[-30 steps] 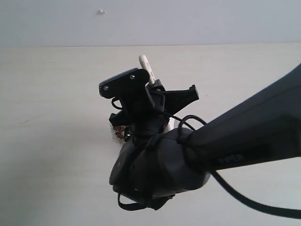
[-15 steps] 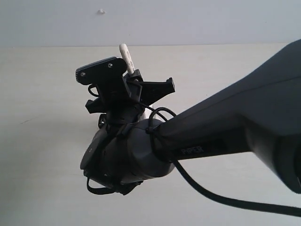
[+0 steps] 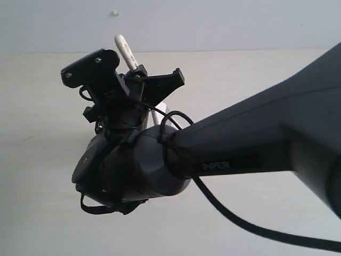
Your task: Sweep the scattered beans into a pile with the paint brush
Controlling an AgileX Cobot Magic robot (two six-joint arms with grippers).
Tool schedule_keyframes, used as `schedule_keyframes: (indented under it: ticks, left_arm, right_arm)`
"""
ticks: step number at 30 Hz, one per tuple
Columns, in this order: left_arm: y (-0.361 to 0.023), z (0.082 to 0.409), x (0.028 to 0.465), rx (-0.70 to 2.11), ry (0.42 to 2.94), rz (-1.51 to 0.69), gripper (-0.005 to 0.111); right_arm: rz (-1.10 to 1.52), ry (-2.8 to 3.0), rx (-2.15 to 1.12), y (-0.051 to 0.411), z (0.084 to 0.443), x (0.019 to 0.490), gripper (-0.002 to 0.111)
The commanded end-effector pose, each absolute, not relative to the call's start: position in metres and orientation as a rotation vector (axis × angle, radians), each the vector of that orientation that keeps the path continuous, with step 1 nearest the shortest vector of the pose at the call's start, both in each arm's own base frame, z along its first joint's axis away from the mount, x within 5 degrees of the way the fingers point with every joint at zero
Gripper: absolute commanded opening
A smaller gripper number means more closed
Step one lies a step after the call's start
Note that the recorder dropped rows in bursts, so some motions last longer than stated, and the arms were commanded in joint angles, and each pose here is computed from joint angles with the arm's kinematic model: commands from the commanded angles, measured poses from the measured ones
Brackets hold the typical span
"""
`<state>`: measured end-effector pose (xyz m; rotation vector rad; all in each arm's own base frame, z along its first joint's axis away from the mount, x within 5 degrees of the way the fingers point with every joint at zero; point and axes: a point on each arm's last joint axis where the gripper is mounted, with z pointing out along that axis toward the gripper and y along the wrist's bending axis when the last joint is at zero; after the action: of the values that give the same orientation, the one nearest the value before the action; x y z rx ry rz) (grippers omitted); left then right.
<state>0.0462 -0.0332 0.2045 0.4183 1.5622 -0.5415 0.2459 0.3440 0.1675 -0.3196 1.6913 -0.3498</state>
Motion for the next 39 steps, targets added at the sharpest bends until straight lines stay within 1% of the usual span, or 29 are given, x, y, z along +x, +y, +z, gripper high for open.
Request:
schedule_keyframes:
  ticks: [1, 6, 8, 10, 20, 30, 36, 39]
  left_arm:
    - [-0.033, 0.204, 0.046, 0.414, 1.558, -0.543, 0.0]
    - [-0.033, 0.204, 0.046, 0.414, 1.558, -0.543, 0.0]
    - [-0.033, 0.204, 0.046, 0.414, 1.558, -0.543, 0.0]
    - [-0.033, 0.204, 0.046, 0.414, 1.558, -0.543, 0.0]
    - [-0.033, 0.204, 0.046, 0.414, 1.558, -0.543, 0.0]
    - [-0.033, 0.204, 0.046, 0.414, 1.558, -0.543, 0.0]
    - [-0.033, 0.204, 0.046, 0.414, 1.558, -0.543, 0.0]
    - [-0.033, 0.204, 0.046, 0.414, 1.558, -0.543, 0.0]
  right_arm:
    - [-0.397, 1.687, -0.326, 0.333, 0.164, 0.251, 0.0]
    - [-0.473, 1.719, -0.238, 0.302, 0.158, 0.282, 0.0]
    - [-0.475, 1.727, -0.169, 0.29, 0.158, 0.294, 0.0]
    - [-0.44, 1.764, -0.167, 0.287, 0.154, 0.3, 0.0]
    - [-0.228, 1.891, -0.19, 0.299, 0.143, 0.302, 0.0]
    - [-0.075, 1.925, -0.227, 0.32, 0.155, 0.308, 0.0]
    - [-0.117, 1.889, -0.258, 0.32, 0.165, 0.309, 0.0]
    - [-0.205, 1.824, -0.287, 0.323, 0.177, 0.301, 0.0]
